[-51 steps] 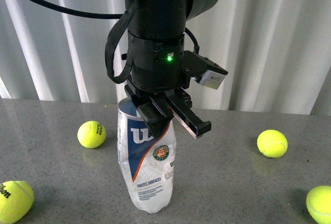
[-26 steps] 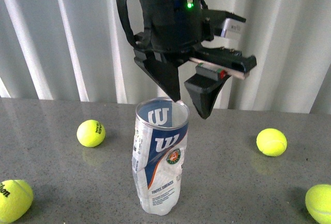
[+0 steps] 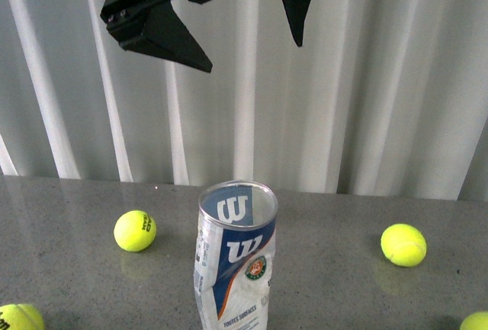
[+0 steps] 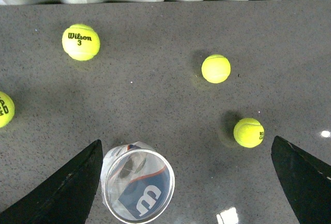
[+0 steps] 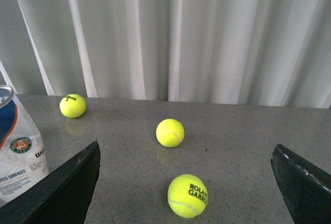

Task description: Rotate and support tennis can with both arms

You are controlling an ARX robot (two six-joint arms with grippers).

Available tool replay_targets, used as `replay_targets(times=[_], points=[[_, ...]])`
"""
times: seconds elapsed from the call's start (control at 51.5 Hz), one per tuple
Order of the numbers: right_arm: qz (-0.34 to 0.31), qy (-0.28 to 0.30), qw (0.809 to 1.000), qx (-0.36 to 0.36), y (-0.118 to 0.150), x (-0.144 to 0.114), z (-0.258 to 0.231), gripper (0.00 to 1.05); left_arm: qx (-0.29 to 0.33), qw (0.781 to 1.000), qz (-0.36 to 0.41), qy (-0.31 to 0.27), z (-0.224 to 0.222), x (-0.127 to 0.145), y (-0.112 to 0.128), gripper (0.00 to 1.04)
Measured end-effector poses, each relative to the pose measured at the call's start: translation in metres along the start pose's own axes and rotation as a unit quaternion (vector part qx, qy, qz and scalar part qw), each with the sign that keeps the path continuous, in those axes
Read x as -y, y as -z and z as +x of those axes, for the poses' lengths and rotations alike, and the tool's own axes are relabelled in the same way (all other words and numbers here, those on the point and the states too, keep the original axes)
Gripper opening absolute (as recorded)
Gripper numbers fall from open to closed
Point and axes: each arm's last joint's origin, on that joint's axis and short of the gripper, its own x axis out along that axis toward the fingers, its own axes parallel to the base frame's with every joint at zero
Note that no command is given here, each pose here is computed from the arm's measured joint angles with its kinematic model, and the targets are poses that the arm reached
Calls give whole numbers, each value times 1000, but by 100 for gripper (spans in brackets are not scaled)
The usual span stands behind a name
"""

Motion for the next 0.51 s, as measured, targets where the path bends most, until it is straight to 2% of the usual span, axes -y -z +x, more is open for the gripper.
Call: replay_targets(times=[0.097,0.117,0.136,0.155,0.194,0.233,0.291,0.408,0.447,0.505], points=[[0,0,1000,0,0,0,0,98,-1,1000,-12,-10,5,-1,3,98],[0,0,1000,0,0,0,0,98,29,999,1,-31,8,-2,5,95],[0,0,1000,0,0,0,0,98,93,992,27,-77,12,-7,9,90],[0,0,1000,0,0,0,0,98,153,980,41,-123,13,-13,15,84],[0,0,1000,0,0,0,0,98,220,959,57,-167,10,-22,28,77],[0,0,1000,0,0,0,0,98,284,938,65,-187,2,-32,41,70],[0,1,1000,0,0,0,0,98,342,918,64,-190,-12,-45,57,61],[0,1,1000,0,0,0,0,98,405,890,66,-200,-41,-75,97,40],[0,0,1000,0,0,0,0,98,401,889,67,-209,-46,-89,119,29],[0,0,1000,0,0,0,0,98,386,895,70,-212,-46,-100,141,18]])
